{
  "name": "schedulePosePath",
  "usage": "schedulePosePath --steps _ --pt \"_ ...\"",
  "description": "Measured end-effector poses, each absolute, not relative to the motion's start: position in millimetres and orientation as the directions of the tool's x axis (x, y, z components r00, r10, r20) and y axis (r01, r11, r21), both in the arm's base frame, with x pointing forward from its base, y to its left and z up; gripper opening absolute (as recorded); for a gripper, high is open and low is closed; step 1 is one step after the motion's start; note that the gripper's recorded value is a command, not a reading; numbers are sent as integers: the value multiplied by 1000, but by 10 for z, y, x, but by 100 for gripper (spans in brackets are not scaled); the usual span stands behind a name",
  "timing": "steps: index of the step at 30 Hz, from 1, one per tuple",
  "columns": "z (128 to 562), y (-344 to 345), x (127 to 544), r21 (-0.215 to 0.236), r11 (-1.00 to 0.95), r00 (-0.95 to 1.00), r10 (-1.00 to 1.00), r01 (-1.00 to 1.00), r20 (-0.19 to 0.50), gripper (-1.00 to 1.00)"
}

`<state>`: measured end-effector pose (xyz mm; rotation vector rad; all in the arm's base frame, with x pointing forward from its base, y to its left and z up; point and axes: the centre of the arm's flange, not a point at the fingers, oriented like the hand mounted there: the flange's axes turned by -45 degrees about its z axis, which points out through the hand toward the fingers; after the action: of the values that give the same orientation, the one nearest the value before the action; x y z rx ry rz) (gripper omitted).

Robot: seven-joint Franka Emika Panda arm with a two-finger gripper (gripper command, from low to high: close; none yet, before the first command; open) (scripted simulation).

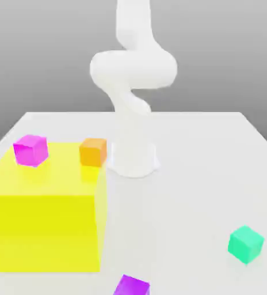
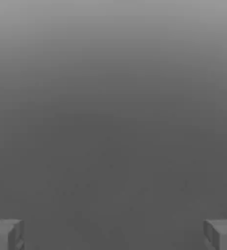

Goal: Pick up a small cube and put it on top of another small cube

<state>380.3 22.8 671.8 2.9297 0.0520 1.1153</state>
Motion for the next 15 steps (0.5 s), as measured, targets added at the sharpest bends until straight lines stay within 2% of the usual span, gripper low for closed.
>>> schedulePosePath --steps 7,15 --pt "5456 936 4462 76 -983 850 183 167 495 0" --pt "3901 1738 4591 88 -933 890 360 350 281 0"
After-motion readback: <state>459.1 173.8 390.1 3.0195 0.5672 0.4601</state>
